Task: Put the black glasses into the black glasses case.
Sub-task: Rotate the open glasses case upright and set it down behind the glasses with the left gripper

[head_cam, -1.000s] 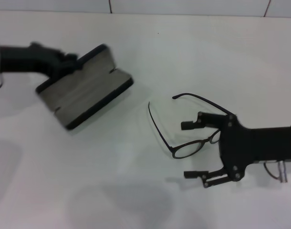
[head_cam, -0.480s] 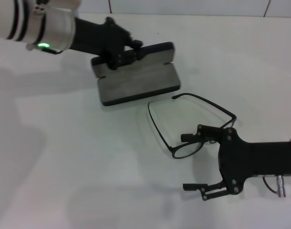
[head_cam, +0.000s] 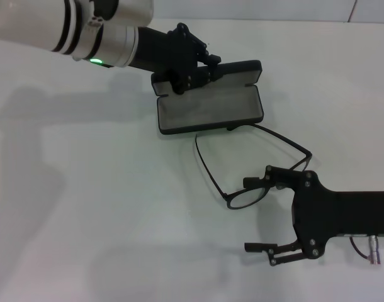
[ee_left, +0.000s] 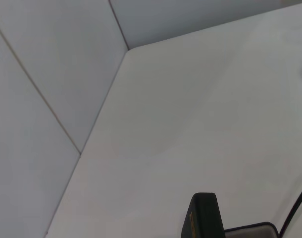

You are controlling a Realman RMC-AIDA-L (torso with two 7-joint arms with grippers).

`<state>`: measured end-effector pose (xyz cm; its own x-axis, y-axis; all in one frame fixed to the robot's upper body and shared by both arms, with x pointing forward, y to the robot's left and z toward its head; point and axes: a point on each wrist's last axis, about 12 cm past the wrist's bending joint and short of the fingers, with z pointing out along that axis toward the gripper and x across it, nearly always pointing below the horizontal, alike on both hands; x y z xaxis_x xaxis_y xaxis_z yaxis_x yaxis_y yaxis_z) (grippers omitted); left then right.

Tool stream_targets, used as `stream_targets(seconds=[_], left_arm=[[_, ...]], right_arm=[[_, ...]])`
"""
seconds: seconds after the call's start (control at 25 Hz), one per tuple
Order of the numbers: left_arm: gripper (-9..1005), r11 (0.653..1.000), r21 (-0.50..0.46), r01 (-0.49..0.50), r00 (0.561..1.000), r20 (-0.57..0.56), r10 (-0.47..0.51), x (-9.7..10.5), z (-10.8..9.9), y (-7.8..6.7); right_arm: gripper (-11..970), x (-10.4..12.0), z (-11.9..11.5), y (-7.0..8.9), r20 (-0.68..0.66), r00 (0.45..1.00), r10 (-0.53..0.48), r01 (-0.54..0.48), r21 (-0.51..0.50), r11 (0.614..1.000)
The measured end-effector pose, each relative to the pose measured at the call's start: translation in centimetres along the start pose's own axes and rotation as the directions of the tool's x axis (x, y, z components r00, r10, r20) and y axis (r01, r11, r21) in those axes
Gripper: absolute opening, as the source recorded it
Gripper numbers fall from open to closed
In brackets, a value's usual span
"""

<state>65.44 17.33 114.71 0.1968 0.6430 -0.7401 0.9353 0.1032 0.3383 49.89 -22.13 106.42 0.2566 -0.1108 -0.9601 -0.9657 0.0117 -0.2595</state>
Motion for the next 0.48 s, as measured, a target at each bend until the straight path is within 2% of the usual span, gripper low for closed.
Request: stream_targets(seconds=[0.24,0.48], left_arm=[[199,1.000,-0.003,-0.003,1.000,-0.002,0.003,0.32,0.02,-0.21],[219,0.997,-0.075,0.010,1.000,0.006,-0.009,0.50,-0.08,0.43]], right_arm=[[869,0.02,-0.16,0.06,0.002,1.000,0.002,-0.002,0.010,1.000],[869,-0.08,-0.06,-0.14,0.003,1.000,-0.005,0.005,0.005,1.000]])
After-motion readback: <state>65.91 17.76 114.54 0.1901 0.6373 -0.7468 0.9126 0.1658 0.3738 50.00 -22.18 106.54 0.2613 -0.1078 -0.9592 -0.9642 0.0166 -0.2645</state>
